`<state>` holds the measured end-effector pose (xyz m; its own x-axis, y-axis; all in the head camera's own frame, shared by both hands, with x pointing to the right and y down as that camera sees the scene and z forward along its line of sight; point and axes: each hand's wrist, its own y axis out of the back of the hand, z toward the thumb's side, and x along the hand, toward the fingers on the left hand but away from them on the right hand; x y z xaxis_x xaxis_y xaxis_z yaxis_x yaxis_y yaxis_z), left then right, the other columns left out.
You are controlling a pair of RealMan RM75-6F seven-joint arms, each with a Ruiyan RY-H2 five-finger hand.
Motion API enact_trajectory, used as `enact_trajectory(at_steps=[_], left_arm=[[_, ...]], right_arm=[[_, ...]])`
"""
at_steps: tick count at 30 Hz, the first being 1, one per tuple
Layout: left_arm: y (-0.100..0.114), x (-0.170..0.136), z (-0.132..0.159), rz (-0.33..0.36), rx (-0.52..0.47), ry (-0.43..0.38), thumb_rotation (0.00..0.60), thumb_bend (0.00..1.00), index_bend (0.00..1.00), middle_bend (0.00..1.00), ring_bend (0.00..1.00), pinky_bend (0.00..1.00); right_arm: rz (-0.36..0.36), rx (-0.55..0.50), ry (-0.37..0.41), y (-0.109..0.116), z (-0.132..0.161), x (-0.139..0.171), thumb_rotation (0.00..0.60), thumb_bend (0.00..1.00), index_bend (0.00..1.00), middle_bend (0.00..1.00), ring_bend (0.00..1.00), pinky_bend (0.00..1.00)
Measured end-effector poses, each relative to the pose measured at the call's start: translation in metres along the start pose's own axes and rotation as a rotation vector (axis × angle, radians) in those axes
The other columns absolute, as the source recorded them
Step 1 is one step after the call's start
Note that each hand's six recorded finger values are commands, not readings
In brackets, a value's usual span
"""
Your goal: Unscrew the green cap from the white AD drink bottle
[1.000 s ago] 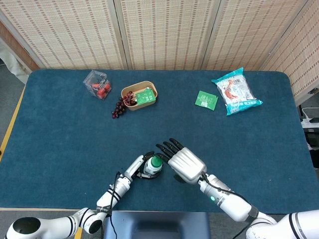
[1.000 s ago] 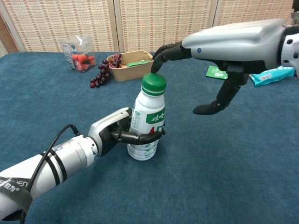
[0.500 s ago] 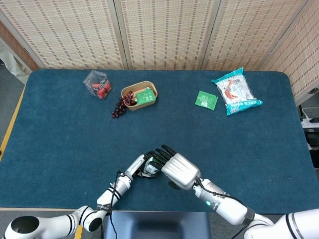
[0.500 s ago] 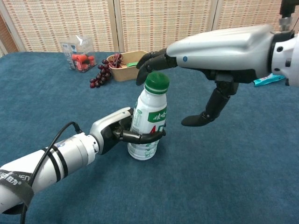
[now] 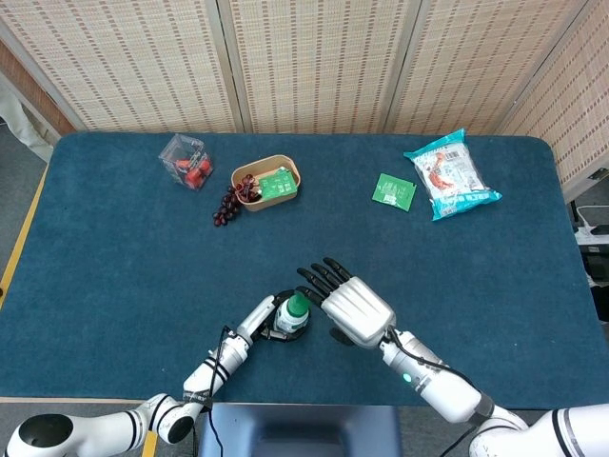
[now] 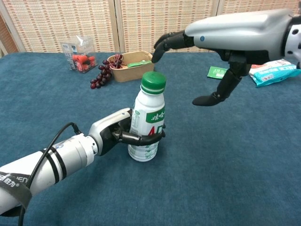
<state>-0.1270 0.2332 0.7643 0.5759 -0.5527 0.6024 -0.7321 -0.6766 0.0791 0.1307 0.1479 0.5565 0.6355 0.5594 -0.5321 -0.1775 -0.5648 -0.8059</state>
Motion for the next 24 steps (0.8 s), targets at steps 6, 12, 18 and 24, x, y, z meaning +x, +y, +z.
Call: enact_trajectory(at_steps=[6, 12, 18, 24], left_arm=[[-0.001, 0.001, -0.001, 0.002, 0.004, 0.005, 0.6, 1.0, 0.63, 0.79, 0.33, 0.0], [-0.001, 0.002, -0.001, -0.001, 0.008, 0.009, 0.6, 1.0, 0.63, 0.79, 0.33, 0.0], [-0.003, 0.003, -0.002, -0.007, 0.014, 0.014, 0.6, 1.0, 0.63, 0.79, 0.33, 0.0], [-0.004, 0.002, -0.004, -0.013, 0.023, 0.017, 0.6, 1.0, 0.63, 0.79, 0.33, 0.0]], right_arm=[[0.047, 0.012, 0.002, -0.009, 0.002, -0.003, 0.6, 0.2, 0.16, 0.0, 0.0, 0.0], [0.05, 0.005, 0.03, -0.008, 0.011, -0.002, 0.6, 0.2, 0.16, 0.0, 0.0, 0.0], [0.044, 0.005, 0.053, -0.006, 0.018, -0.002, 0.6, 0.2, 0.15, 0.0, 0.0, 0.0], [0.0, 0.013, 0.066, -0.001, 0.024, -0.006, 0.6, 0.2, 0.11, 0.0, 0.0, 0.0]])
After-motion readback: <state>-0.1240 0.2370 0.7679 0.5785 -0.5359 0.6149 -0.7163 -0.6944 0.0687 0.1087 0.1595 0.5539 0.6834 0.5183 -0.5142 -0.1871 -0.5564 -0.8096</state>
